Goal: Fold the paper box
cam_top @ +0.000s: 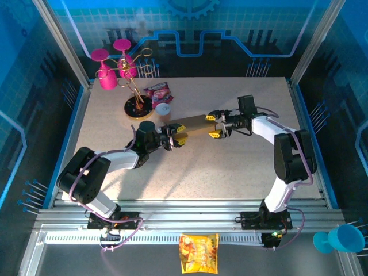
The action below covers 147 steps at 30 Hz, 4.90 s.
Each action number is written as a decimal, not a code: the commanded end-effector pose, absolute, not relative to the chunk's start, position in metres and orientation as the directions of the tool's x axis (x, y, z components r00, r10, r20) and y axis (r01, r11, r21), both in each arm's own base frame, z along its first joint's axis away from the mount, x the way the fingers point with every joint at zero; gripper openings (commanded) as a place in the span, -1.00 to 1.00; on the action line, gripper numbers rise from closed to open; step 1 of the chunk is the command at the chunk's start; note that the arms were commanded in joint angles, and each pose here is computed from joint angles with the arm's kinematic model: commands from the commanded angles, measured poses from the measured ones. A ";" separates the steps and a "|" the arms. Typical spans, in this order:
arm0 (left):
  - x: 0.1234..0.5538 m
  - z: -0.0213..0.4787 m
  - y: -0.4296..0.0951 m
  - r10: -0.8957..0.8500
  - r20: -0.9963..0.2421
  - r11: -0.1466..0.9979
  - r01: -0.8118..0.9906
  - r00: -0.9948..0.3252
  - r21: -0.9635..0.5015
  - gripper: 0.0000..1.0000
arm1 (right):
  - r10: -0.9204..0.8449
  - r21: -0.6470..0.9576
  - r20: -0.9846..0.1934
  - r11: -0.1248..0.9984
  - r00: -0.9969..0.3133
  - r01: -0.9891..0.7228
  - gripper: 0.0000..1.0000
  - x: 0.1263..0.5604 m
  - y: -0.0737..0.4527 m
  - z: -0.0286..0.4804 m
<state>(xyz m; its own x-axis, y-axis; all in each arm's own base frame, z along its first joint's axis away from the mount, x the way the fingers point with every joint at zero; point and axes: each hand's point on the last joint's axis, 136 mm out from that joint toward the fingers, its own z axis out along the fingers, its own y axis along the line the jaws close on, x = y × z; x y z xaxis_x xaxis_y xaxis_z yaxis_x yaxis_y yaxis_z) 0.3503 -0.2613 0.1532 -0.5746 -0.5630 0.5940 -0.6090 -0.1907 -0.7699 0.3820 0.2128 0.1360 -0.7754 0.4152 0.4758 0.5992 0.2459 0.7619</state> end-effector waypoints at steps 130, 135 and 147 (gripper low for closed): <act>0.394 0.145 -0.286 0.588 -0.784 0.457 0.881 -0.196 0.122 0.13 | 0.634 0.500 0.605 0.169 -0.482 0.849 0.13 0.422 0.130 0.131; 0.393 0.146 -0.286 0.588 -0.784 0.454 0.884 -0.200 0.115 0.03 | 0.638 0.507 0.592 0.181 -0.493 0.843 0.04 0.423 0.129 0.130; 0.386 0.159 -0.291 0.516 -0.800 0.500 0.866 -0.307 -0.010 -0.12 | 0.671 0.505 0.549 0.209 -0.499 0.837 -0.17 0.411 0.123 0.108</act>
